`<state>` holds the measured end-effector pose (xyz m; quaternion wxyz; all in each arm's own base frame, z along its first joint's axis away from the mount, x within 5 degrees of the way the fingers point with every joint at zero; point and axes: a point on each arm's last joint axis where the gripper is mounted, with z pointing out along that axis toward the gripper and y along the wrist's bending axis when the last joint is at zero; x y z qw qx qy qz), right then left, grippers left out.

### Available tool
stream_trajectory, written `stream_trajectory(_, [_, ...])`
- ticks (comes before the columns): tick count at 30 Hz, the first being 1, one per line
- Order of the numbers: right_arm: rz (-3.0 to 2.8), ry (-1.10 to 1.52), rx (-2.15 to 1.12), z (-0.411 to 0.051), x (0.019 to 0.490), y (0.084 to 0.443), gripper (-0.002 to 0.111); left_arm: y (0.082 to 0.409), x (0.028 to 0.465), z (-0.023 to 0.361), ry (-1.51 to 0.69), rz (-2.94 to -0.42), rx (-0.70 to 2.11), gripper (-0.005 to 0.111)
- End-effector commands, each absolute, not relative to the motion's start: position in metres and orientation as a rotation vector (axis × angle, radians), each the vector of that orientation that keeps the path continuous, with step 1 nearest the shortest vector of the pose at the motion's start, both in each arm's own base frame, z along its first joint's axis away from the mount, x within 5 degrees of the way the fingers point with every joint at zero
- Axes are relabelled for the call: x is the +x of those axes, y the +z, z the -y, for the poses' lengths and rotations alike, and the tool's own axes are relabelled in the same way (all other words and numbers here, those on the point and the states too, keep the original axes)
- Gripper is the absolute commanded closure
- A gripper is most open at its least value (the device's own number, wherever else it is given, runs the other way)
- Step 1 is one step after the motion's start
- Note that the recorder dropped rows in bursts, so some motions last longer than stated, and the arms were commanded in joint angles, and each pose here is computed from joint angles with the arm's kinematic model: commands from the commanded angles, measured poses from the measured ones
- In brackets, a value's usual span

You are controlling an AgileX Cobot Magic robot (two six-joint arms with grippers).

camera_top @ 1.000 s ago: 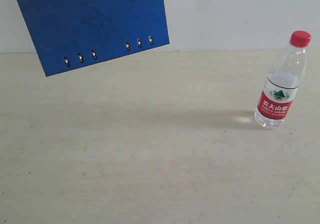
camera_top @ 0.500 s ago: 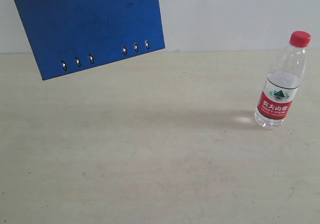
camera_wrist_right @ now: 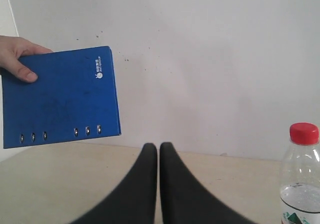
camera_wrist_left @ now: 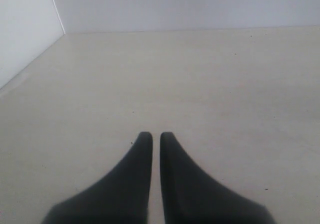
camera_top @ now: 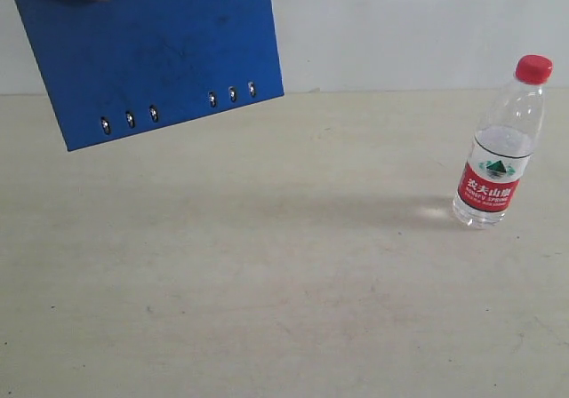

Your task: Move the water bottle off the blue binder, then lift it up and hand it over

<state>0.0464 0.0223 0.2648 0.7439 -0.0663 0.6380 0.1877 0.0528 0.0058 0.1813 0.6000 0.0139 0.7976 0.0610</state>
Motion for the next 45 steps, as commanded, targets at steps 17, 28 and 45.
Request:
stream_trajectory(17, [-1.330,0.354,-0.031,-0.014,0.041,0.270,0.108,0.180,0.053,-0.006,0.137,-1.851,0.027,0.101])
stream_trajectory(28, [-1.195,-0.030,-0.250,-0.010,0.038,0.279,0.108,0.180,0.053,-0.006,0.137,-1.851,0.027,0.101])
stream_trajectory(45, [-1.697,0.050,0.066,0.006,0.049,0.224,0.108,0.180,0.053,-0.006,0.137,-1.851,0.027,0.101])
